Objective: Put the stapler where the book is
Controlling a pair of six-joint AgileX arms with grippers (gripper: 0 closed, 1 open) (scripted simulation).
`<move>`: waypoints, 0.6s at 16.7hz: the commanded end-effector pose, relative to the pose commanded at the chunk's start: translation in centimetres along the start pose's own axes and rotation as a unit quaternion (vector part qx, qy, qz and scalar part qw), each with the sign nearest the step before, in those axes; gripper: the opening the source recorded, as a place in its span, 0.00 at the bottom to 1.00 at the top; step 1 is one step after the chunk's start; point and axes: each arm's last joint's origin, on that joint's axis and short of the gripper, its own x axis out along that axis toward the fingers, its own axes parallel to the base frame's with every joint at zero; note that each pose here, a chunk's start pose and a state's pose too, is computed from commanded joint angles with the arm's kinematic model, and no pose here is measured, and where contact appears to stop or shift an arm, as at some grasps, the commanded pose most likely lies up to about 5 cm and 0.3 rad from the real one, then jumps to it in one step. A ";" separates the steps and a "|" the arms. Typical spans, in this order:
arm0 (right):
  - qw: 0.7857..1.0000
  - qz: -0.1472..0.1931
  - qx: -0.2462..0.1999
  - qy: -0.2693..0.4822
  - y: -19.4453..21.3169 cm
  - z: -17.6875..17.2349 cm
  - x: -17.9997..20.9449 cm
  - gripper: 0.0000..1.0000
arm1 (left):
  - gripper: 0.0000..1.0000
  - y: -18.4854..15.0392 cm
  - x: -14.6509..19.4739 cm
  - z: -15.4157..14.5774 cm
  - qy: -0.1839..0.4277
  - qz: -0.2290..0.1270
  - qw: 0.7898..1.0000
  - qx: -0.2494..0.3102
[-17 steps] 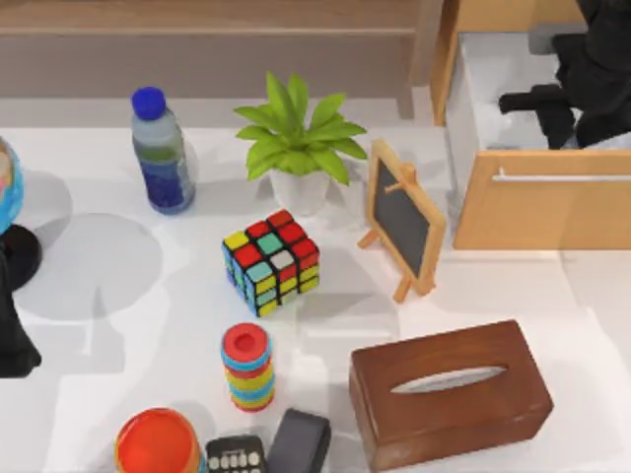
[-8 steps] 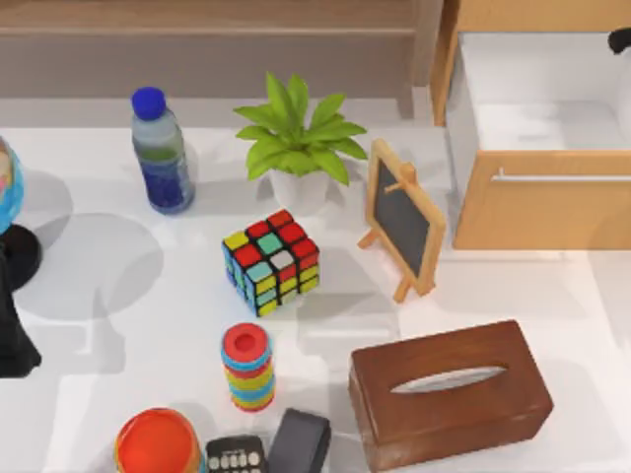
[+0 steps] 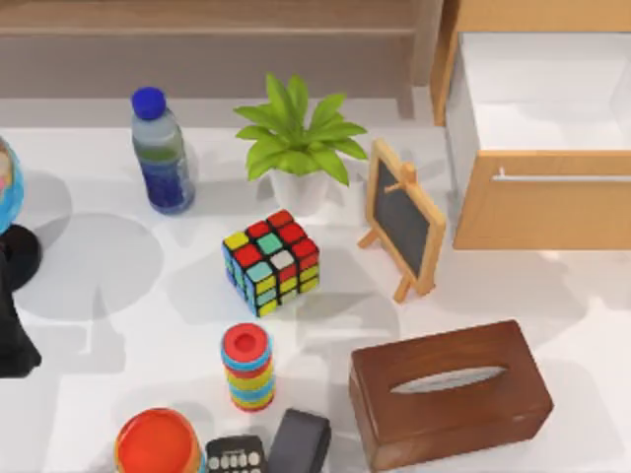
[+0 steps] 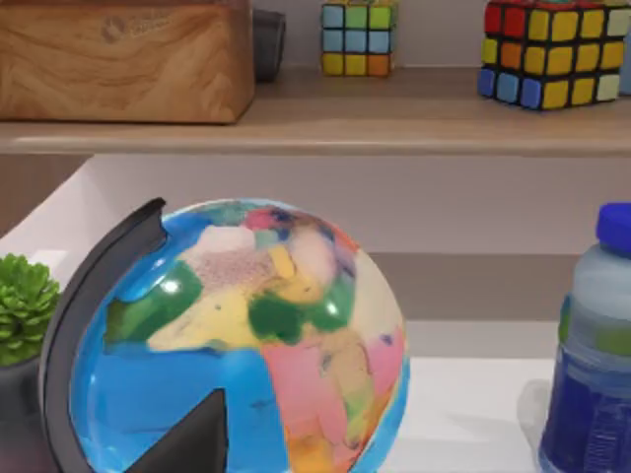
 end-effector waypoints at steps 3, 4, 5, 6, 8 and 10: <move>0.999 0.002 0.018 0.047 -2.1 -4.2 1.5 0.00 | 1.00 0.0 0.0 0.0 0.000 0.000 1.000 0.000; 0.998 0.006 0.024 0.064 -2.5 -5.5 2.1 0.00 | 1.00 0.0 0.0 0.0 0.000 0.000 1.000 0.000; 0.996 0.011 0.030 0.081 -2.8 -6.9 2.7 0.00 | 1.00 0.0 0.0 0.0 0.000 0.000 1.000 0.000; 0.995 0.017 0.036 0.096 -3.1 -8.1 3.3 0.00 | 1.00 0.0 0.0 0.0 0.000 0.000 1.000 0.000; 0.991 0.028 0.045 0.123 -3.3 -10.1 4.3 0.00 | 1.00 0.0 0.0 0.0 0.000 0.000 1.000 0.000; 0.988 0.037 0.050 0.141 -3.4 -11.4 4.9 0.00 | 1.00 0.0 0.0 0.0 0.000 0.000 1.000 0.000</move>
